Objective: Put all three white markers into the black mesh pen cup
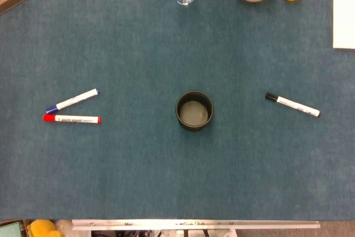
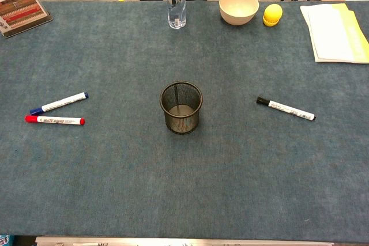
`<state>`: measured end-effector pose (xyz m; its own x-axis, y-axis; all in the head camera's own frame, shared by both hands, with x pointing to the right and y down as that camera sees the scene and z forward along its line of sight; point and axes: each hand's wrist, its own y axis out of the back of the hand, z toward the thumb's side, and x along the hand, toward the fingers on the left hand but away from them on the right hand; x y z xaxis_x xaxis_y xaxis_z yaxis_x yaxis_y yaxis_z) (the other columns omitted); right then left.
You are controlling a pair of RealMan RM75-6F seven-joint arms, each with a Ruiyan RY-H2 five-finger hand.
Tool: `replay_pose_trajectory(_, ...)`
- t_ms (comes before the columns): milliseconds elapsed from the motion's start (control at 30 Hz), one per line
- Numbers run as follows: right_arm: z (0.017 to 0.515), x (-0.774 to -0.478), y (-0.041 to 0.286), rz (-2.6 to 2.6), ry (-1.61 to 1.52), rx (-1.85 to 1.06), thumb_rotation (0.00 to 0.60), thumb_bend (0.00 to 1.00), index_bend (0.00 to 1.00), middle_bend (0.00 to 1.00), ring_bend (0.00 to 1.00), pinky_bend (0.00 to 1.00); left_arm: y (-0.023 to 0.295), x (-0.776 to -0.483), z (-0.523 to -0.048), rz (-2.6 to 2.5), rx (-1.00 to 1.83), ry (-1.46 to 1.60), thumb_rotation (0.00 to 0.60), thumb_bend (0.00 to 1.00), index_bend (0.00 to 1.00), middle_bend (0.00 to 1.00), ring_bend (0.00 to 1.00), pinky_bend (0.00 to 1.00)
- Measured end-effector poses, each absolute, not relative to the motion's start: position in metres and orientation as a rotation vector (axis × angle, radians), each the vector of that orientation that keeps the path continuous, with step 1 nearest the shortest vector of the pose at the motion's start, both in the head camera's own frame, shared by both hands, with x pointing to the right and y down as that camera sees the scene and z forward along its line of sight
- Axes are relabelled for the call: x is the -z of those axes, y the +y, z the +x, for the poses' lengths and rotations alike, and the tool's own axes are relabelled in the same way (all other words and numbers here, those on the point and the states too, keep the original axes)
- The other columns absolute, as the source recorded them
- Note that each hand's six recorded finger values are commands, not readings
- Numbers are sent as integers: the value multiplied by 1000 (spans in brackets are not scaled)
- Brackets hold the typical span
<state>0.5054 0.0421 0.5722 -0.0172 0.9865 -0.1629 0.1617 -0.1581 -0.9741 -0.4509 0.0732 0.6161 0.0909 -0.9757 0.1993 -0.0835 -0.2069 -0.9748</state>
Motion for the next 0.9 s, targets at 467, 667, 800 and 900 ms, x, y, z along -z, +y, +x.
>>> replay_pose_trajectory(467, 507, -569, 42, -1422, -1277, -1270, 600, 276, 524, 475, 333, 524, 79, -637, -432, -1569, 1260, 994, 600, 323, 413, 368, 265, 348)
replay_pose_trajectory(667, 506, -569, 42, -1428, -1271, -1271, 600, 275, 524, 475, 333, 524, 77, -649, -419, -1614, 1249, 938, 600, 323, 413, 365, 265, 348)
replay_pose_trajectory(800, 503, -570, 41, -1434, -1268, -1266, 600, 275, 524, 475, 334, 524, 73, -659, -406, -1646, 1226, 894, 600, 323, 413, 364, 265, 348)
replay_pose_trajectory(900, 503, -570, 41, -1433, -1267, -1267, 600, 275, 524, 475, 334, 524, 69, -666, -395, -1673, 1209, 858, 600, 307, 410, 362, 263, 348)
